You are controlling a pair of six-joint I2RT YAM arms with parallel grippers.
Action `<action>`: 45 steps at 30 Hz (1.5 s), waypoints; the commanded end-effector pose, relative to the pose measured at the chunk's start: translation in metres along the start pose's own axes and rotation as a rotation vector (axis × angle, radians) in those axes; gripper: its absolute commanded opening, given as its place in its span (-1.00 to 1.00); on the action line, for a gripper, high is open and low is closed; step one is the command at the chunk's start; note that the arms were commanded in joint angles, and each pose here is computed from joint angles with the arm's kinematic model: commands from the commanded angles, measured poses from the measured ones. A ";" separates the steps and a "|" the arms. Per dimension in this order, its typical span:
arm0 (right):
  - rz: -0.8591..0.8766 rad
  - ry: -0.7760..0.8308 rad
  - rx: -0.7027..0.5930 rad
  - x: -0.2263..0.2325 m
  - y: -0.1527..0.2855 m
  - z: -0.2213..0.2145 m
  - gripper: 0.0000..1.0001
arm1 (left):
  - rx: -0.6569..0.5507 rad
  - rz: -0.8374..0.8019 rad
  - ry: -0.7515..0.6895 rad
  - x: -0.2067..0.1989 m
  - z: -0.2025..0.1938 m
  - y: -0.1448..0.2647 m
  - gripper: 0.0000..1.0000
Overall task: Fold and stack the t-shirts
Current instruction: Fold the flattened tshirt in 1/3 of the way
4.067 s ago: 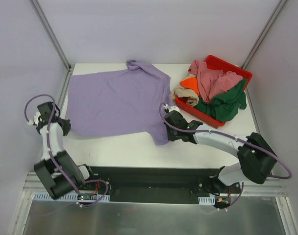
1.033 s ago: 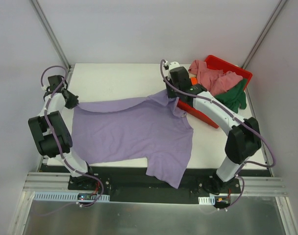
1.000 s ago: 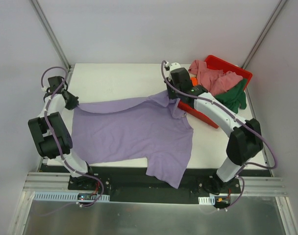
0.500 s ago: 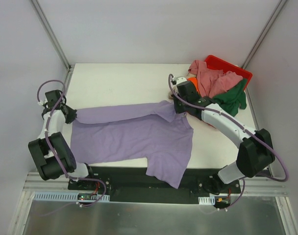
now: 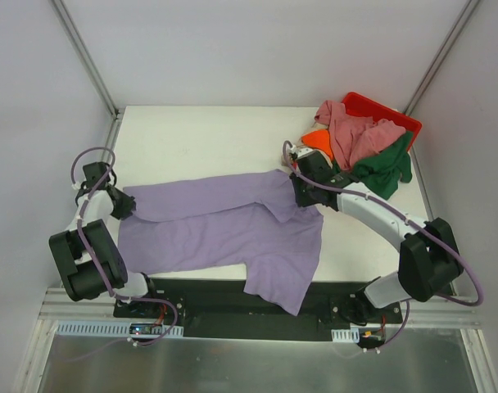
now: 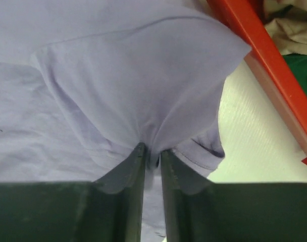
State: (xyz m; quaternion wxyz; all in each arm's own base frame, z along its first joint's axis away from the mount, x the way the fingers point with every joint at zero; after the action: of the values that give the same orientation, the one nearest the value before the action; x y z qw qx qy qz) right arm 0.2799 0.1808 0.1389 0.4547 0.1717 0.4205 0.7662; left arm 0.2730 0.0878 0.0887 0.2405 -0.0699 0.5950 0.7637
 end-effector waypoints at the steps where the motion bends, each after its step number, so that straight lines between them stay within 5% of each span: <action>1: -0.028 -0.013 0.075 -0.002 0.003 -0.013 -0.34 | -0.031 0.084 0.021 0.018 0.002 0.006 -0.30; 4: -0.021 0.008 0.108 0.001 0.012 -0.021 0.24 | -0.063 0.124 0.034 0.019 0.009 0.016 0.09; 9: -0.070 0.018 0.047 -0.008 0.033 -0.012 0.73 | -0.116 0.075 0.080 0.004 0.021 0.051 0.98; 10: -0.069 0.023 0.028 -0.009 0.036 -0.006 0.90 | -0.121 0.037 0.081 -0.003 0.022 0.058 0.98; 15: 0.021 0.018 -0.029 0.003 0.029 0.029 0.99 | -0.002 -0.166 0.006 -0.048 0.010 0.078 0.98; 23: 0.039 0.022 0.008 0.004 -0.024 0.065 0.92 | 0.295 -0.179 -0.118 -0.081 -0.032 0.016 0.98; 34: 0.109 -0.159 0.028 -0.023 -0.060 0.042 0.92 | 0.313 0.007 -0.087 -0.047 -0.022 -0.048 0.98; 45: 0.213 -0.143 0.042 -0.002 -0.089 0.045 0.92 | 0.306 -0.059 0.015 -0.045 0.031 -0.061 0.98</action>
State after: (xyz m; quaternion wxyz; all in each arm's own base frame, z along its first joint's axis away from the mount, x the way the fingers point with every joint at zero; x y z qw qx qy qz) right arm 0.3500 0.2061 0.0942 0.4086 0.2787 0.3935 0.7749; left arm 0.3391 0.0941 0.0718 0.2541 -0.0707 0.7271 0.6338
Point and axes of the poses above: each gripper's point midway between its finger pads, its own y axis back along the fingers, its own x axis along the line the jaws close on, z = x × y, the point moved 4 cm from there along y, back along the fingers, and after that the axes turned 15 degrees about y, right-handed, at the moved point
